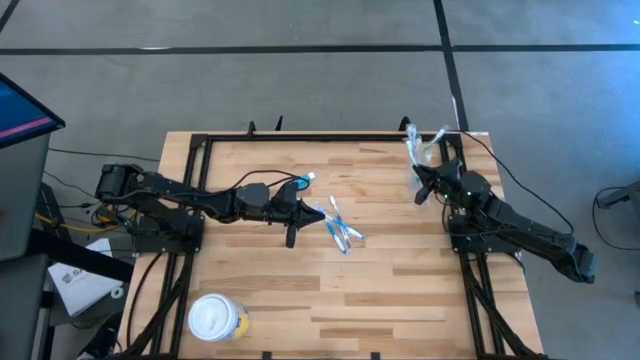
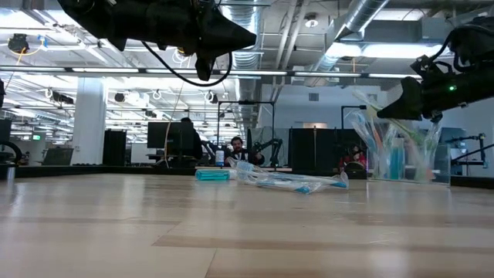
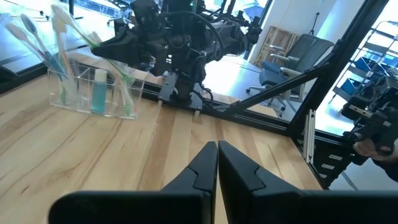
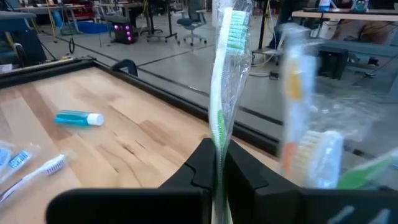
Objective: Pick & Place toothbrushing station
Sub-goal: Put the green toothbrush into the transparent organizer
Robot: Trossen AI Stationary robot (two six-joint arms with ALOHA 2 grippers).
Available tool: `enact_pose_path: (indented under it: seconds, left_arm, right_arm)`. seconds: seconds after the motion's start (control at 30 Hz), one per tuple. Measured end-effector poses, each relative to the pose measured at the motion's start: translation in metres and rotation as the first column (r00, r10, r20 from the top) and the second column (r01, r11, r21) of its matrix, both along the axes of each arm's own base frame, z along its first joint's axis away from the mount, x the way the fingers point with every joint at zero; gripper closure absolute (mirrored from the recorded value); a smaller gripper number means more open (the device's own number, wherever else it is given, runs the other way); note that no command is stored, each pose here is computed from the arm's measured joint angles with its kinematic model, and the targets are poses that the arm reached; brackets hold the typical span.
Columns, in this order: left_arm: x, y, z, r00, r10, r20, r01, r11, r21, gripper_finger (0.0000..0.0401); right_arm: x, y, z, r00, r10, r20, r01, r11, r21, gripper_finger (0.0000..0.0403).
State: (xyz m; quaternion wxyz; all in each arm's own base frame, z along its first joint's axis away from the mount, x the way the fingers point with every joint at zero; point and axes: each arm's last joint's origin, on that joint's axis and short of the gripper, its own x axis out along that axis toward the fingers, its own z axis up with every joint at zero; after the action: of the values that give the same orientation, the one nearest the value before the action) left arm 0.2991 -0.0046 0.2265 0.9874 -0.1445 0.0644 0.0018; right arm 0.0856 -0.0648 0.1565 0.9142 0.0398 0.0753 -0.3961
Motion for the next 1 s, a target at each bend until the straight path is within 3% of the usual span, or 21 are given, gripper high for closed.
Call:
enact_pose_path:
  seconds: [0.53, 1.0]
  left_arm:
    - [0.000, 0.000, 0.000, 1.000, 0.000, 0.000, 0.000, 1.000, 0.000, 0.0394]
    - [0.000, -0.006, 0.000, 1.000, -0.020, -0.003, 0.020, 1.000, 0.003, 0.0394]
  right_arm:
    - [0.007, 0.011, 0.001, 0.992, 0.128, 0.006, -0.128, 0.992, -0.011, 0.0396]
    - [0.010, 0.036, 0.029, 0.973, 0.154, 0.172, -0.110, 0.964, -0.244, 0.0397]
